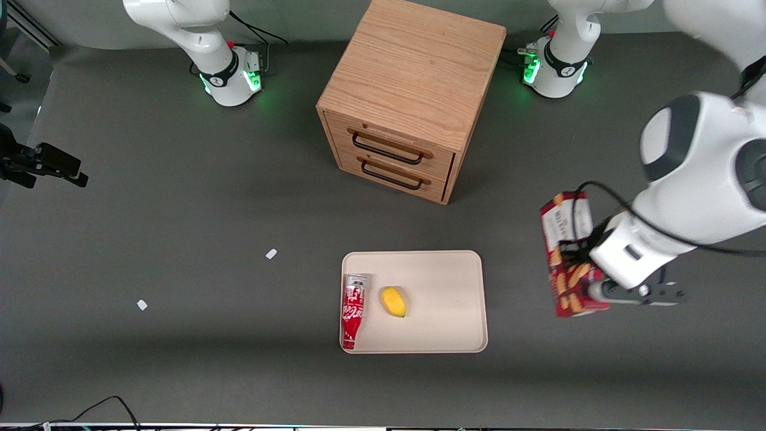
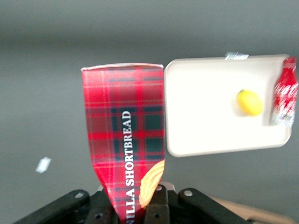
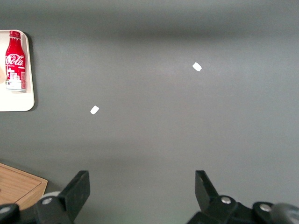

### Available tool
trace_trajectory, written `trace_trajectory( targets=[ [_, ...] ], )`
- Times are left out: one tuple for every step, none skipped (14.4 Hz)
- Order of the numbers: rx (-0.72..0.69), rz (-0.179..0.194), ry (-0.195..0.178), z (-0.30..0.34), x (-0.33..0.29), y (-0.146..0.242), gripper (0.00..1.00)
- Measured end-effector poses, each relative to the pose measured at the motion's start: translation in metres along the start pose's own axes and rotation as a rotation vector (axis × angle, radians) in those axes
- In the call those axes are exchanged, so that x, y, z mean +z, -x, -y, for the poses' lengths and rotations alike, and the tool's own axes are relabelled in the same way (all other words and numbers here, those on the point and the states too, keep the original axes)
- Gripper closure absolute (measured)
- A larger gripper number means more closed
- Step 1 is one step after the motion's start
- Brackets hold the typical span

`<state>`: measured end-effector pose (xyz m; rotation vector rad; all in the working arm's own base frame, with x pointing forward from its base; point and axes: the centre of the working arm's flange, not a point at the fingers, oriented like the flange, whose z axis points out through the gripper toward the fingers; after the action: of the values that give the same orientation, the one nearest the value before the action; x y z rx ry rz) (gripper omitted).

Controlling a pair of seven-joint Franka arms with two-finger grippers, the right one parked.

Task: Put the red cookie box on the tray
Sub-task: 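Lift the cookie box upright and carry it toward the cream tray, then lower the box upright onto the tray beside its rim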

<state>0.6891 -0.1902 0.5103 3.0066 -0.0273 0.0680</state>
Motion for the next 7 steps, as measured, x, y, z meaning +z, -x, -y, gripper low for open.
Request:
trace_trajectory(
  targets=[
    [-0.006,-0.014,0.012,-0.015,0.02,-0.007,0.81],
    [-0.003,-0.017,0.02,-0.028,0.042,-0.013,0.81],
    [0.003,-0.014,0.024,-0.038,0.065,-0.016,0.81],
    [0.013,-0.012,0.025,-0.048,0.09,-0.019,0.81],
    [0.021,-0.01,0.027,-0.055,0.113,-0.02,0.81],
    [0.028,-0.008,0.028,-0.061,0.137,-0.021,0.81],
    [0.036,-0.007,0.026,-0.067,0.162,-0.02,0.81]
  ],
)
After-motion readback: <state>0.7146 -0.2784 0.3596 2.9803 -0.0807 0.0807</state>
